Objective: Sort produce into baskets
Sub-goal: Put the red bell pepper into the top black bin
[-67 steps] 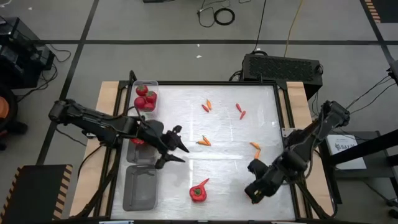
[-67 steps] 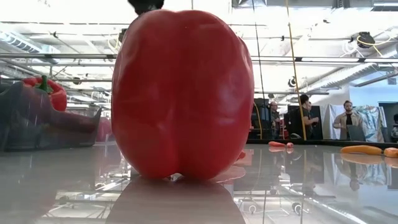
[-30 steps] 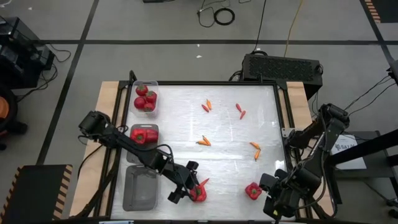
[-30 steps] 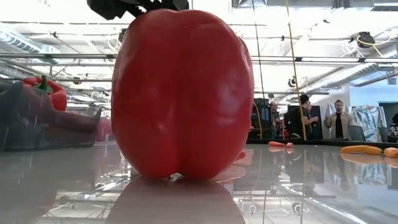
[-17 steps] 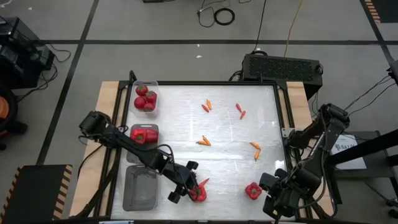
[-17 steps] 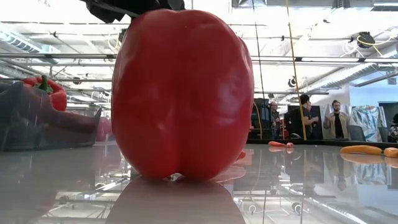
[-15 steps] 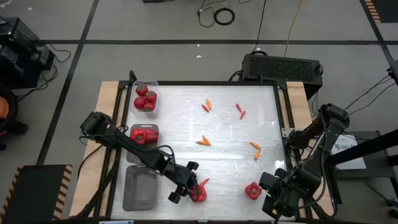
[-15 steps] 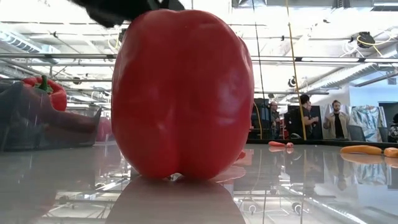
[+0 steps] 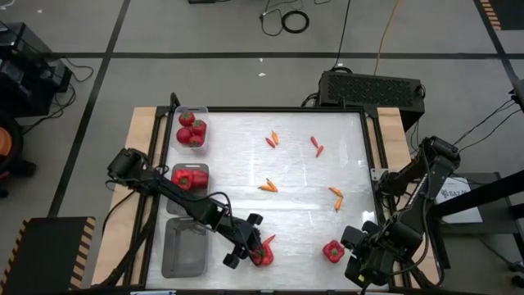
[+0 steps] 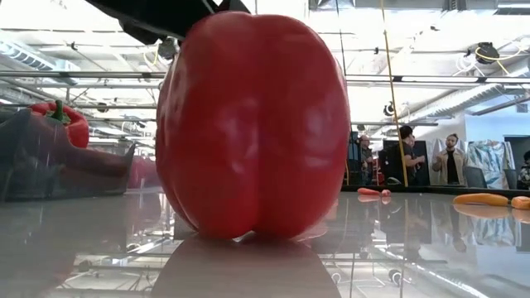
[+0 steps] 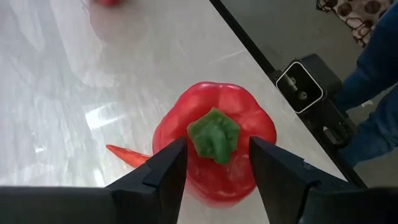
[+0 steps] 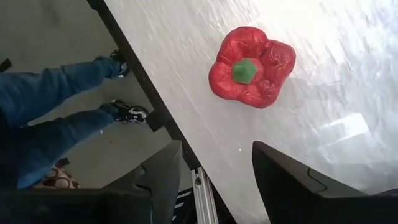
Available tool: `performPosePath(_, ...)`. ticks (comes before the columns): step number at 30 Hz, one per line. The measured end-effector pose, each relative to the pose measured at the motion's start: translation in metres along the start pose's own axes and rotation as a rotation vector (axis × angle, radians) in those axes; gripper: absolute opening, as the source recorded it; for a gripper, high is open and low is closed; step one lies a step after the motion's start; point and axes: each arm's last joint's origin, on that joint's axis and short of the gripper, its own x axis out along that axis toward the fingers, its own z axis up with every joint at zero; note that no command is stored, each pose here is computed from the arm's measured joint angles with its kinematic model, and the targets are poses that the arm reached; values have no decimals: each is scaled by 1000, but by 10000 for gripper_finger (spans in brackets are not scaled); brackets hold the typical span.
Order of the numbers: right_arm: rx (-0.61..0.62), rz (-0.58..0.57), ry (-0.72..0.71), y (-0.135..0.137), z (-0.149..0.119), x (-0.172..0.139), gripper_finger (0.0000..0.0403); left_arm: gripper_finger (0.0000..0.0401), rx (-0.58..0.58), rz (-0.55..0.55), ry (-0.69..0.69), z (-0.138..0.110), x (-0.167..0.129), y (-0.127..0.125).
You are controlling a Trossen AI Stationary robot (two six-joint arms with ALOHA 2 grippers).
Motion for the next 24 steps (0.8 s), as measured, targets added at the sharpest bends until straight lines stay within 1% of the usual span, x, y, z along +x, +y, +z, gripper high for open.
performPosePath(9,-5,-10,0,-1,0,0,187,94,-1,2,0,0,0,1)
performPosePath(18,-6,-26,1,-2,0,0,187,21,0,7,-3,1,-2,3)
performPosePath(20,-6,-26,1,-2,0,0,187,14,15,8,-13,4,-7,3)
performPosePath(24,-6,-25,1,-2,0,0,187,16,10,30,-33,12,-25,5)
